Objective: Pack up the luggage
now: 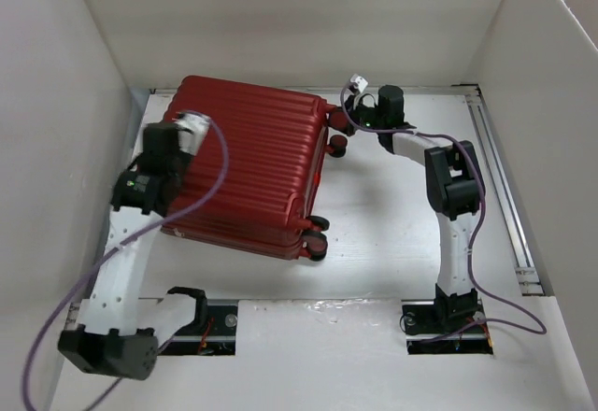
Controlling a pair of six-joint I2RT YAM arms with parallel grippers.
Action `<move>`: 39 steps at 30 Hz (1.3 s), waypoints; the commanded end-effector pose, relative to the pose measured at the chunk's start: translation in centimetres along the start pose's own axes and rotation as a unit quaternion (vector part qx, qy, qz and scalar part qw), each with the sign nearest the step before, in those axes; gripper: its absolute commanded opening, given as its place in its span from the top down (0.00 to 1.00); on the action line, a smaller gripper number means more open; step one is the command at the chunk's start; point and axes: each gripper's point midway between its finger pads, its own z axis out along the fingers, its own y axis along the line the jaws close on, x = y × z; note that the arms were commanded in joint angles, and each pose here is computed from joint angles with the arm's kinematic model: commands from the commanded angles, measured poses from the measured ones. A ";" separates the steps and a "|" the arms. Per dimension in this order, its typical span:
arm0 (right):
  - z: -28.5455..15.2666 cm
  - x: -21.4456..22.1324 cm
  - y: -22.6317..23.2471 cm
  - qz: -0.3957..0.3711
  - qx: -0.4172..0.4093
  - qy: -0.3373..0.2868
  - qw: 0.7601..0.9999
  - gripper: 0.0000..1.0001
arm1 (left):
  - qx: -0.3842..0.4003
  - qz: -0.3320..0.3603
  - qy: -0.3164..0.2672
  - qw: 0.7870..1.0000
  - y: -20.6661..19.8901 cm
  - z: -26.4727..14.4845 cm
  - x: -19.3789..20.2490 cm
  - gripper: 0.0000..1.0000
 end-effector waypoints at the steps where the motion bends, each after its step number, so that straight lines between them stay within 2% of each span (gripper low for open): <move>1: 1.0 -4.7 0.4 -0.066 0.043 -0.020 0.997 1.00 | -0.119 -0.144 0.028 0.982 9.0 -3.4 3.2 1.00; 2: 0.9 -4.5 0.1 -0.069 0.049 -0.016 0.996 1.00 | -0.122 -0.157 0.050 0.979 10.0 -3.9 4.7 1.00; 3: 1.1 -4.5 0.5 -0.073 0.051 -0.011 0.996 1.00 | -0.149 -0.192 0.083 0.966 12.0 -4.7 7.3 1.00; 7: 1.0 -4.5 0.0 -0.073 0.063 -0.005 0.995 1.00 | -0.151 -0.219 0.165 0.950 11.6 -6.4 13.3 1.00; 10: 1.2 -5.1 -0.3 -0.077 0.068 -0.010 0.995 1.00 | -0.087 -0.208 0.240 0.944 7.2 -5.0 17.8 1.00; 11: 1.2 -5.1 -0.3 -0.077 0.068 -0.010 0.995 1.00 | -0.045 -0.219 0.271 0.936 4.5 -4.0 20.0 1.00; 13: 1.4 -5.5 -0.5 -0.082 0.068 -0.014 0.994 1.00 | -0.007 -0.226 0.289 0.930 2.3 -2.6 21.7 1.00; 15: 1.5 -5.0 -0.7 -0.088 0.068 -0.010 0.994 1.00 | 0.008 -0.249 0.283 0.926 0.8 -0.6 22.7 1.00; 17: 1.6 -4.5 -0.9 -0.089 0.068 -0.007 0.994 1.00 | -0.011 -0.262 0.239 0.935 2.7 2.5 21.8 1.00; 19: 1.7 -3.9 -0.3 -0.098 0.063 0.000 0.993 1.00 | -0.014 -0.270 0.192 0.944 4.3 5.6 19.4 1.00; 20: 1.8 -3.1 0.5 -0.102 0.057 0.004 0.993 1.00 | 0.022 -0.256 0.198 0.946 3.2 8.3 18.3 1.00; 22: 1.5 -3.8 1.2 -0.121 0.065 -0.004 0.990 1.00 | 0.029 -0.238 0.176 0.955 4.5 11.1 14.8 1.00; 24: 1.6 -4.1 3.3 -0.127 0.054 -0.022 0.990 1.00 | 0.066 -0.222 0.182 0.956 3.2 14.9 12.6 1.00; 25: 1.3 -4.2 3.6 -0.122 0.055 -0.027 0.991 1.00 | 0.059 -0.218 0.149 0.963 4.9 16.1 9.5 1.00; 27: 1.4 -3.0 5.3 -0.109 0.047 -0.023 0.993 1.00 | 0.074 -0.216 0.155 0.961 4.7 19.4 8.1 1.00; 28: 1.1 -3.9 6.4 -0.111 0.042 -0.037 0.992 1.00 | 0.088 -0.211 0.143 0.963 4.0 20.4 6.3 1.00; 29: 0.9 -3.7 6.9 -0.112 0.050 -0.038 0.992 1.00 | 0.084 -0.204 0.110 0.969 5.3 21.2 3.3 1.00; 31: -0.2 -2.7 9.3 -0.094 0.059 -0.049 0.993 1.00 | 0.091 -0.177 0.083 0.976 5.0 23.8 -1.3 1.00; 33: -1.5 -1.7 11.3 -0.075 0.061 -0.060 0.993 1.00 | 0.101 -0.140 0.069 0.983 3.9 25.1 -4.7 1.00; 34: -2.5 0.9 13.2 -0.059 0.056 -0.052 0.995 1.00 | 0.128 -0.108 0.067 0.984 0.9 26.6 -6.5 1.00; 35: -3.5 0.3 14.9 -0.047 0.054 -0.064 0.995 1.00 | 0.128 -0.083 0.051 0.987 0.5 26.8 -8.5 1.00; 36: -4.3 1.0 15.6 -0.037 0.065 -0.062 0.995 1.00 | 0.121 -0.068 0.010 0.990 1.1 26.0 -12.3 1.00; 37: -4.5 2.1 17.8 -0.028 0.056 -0.053 0.997 1.00 | 0.126 -0.057 -0.012 0.990 0.6 25.9 -14.3 1.00; 38: -6.0 3.5 19.7 -0.013 0.055 -0.044 0.997 1.00 | 0.147 -0.042 -0.023 0.988 -1.7 25.8 -16.1 0.98; 39: -6.4 4.2 21.0 -0.007 0.052 -0.038 0.998 1.00 | 0.149 -0.032 -0.072 0.986 -1.1 23.6 -19.7 0.95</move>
